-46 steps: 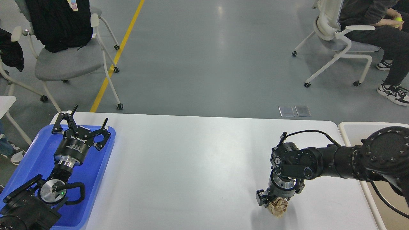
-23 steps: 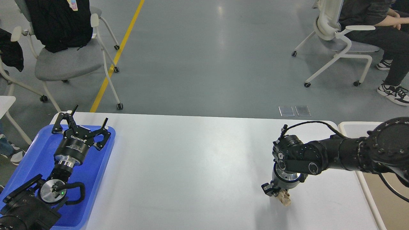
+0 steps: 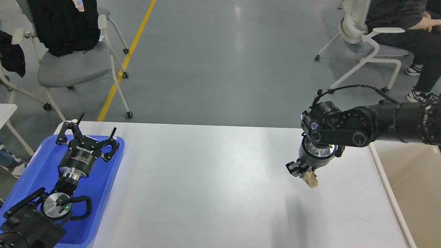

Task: Tidy desktop
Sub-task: 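Lift the paper ball and carry it away from the robot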

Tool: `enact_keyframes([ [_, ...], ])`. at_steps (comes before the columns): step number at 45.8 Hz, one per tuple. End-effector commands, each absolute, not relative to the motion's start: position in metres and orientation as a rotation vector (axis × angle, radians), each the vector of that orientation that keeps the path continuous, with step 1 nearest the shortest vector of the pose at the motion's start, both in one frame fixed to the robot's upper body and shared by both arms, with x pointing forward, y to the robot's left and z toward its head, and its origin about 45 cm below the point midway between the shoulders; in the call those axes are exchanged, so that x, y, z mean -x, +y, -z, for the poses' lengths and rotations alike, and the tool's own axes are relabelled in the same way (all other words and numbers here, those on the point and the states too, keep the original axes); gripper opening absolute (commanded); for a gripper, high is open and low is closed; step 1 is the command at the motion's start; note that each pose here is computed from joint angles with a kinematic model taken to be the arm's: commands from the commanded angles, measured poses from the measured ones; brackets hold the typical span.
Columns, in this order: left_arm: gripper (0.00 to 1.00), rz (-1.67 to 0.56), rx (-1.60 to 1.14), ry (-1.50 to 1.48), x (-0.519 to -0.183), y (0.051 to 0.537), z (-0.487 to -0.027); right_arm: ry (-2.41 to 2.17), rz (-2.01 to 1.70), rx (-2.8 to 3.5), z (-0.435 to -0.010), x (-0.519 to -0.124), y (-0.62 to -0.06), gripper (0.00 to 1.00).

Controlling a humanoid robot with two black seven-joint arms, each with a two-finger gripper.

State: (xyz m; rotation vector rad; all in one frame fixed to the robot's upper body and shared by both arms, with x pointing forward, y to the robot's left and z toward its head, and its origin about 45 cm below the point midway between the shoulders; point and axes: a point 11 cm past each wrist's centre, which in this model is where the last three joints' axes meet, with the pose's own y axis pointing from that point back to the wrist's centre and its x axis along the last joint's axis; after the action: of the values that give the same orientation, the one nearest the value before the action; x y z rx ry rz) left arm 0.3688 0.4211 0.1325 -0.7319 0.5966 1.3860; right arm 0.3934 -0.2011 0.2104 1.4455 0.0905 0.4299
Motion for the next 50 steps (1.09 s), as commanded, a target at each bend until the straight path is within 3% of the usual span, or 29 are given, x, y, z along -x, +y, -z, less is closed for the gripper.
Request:
enact_keyframes([
  [1, 0.99, -1.386, 0.732, 0.597, -0.369, 0.421, -0.132, 0.043, -0.499, -1.441, -0.29, -0.409, -0.185, 0.0],
  [12, 0.99, -1.385, 0.732, 0.597, -0.369, 0.421, -0.133, 0.007, -0.538, -1.434, -0.362, -0.417, -0.175, 0.0],
  [25, 0.99, -1.386, 0.732, 0.597, -0.369, 0.421, -0.132, -0.078, -0.596, -1.427, -0.41, -0.423, -0.176, 0.0],
  [50, 0.99, -1.386, 0.732, 0.597, -0.369, 0.421, -0.132, -0.126, -0.573, -1.408, -0.419, -0.427, -0.196, 0.0],
])
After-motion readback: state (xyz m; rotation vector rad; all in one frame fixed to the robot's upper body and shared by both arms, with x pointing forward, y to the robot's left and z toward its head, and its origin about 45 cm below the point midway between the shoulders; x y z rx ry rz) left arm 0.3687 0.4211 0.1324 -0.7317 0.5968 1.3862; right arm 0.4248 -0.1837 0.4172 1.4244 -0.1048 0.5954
